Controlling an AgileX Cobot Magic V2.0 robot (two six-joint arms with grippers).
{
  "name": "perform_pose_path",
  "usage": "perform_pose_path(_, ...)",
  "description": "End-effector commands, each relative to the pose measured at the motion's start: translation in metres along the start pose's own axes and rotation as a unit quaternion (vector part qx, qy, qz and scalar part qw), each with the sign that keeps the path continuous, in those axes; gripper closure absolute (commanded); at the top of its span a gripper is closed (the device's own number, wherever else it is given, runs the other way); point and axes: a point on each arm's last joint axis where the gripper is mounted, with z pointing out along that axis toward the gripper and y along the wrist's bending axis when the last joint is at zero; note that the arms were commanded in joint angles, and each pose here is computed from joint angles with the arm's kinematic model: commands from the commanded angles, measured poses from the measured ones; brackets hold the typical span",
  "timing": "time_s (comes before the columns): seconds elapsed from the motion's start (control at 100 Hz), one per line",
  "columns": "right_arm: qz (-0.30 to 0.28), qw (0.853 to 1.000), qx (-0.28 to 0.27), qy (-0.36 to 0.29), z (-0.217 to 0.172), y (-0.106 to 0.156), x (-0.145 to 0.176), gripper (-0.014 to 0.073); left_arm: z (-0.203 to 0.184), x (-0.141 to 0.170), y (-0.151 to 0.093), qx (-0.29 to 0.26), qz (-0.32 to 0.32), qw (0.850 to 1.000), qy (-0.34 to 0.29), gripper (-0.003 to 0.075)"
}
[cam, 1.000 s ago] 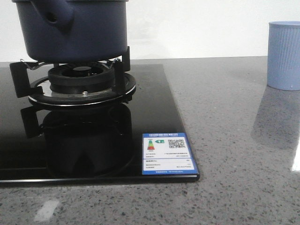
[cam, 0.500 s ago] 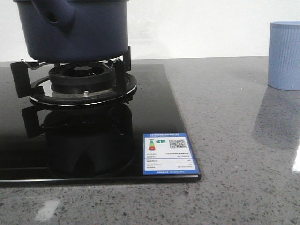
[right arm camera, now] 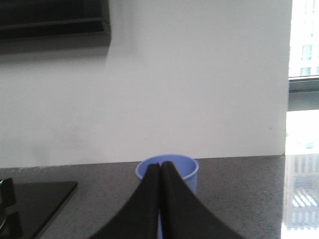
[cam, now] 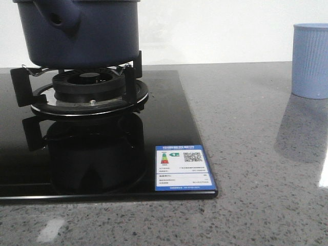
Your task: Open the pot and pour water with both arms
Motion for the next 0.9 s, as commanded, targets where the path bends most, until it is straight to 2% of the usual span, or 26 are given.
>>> perform_pose_path(0.0,0.004,1.000,0.017,-0.023,0.007,-0.004,-0.009,0.0652,-0.002,-0.004,0.000,0.001,-0.009,0.999,-0.045,0.0740)
perform_pose_path(0.17,-0.020,0.999,0.026,0.020,0.010,-0.007,-0.001,0.0652,-0.002,-0.004,0.000,0.001,-0.009,0.999,-0.045,0.0740)
perform_pose_path(0.3,-0.080,0.994,-0.007,0.074,0.009,-0.001,0.009,0.0652,-0.002,-0.004,0.000,0.001,-0.009,0.999,-0.045,0.0740)
perform_pose_path(0.48,-0.067,0.993,-0.014,0.093,-0.001,-0.001,0.028,0.0652,-0.002,-0.004,0.000,0.001,-0.009,0.999,-0.045,0.0740)
perform_pose_path(0.7,-0.048,0.995,0.020,0.080,-0.029,-0.009,0.077,0.0652,-0.002,-0.004,0.000,0.001,-0.009,0.999,-0.045,0.0740)
perform_pose_path(0.75,-0.045,0.993,0.029,0.108,-0.033,-0.010,0.081,0.0652,-0.002,-0.004,0.000,0.001,-0.009,0.999,-0.045,0.0740)
perform_pose_path(0.89,-0.047,0.993,0.048,0.095,-0.044,-0.011,0.081,0.0652,-0.002,-0.004,0.000,0.001,-0.009,0.999,-0.044,0.0740)
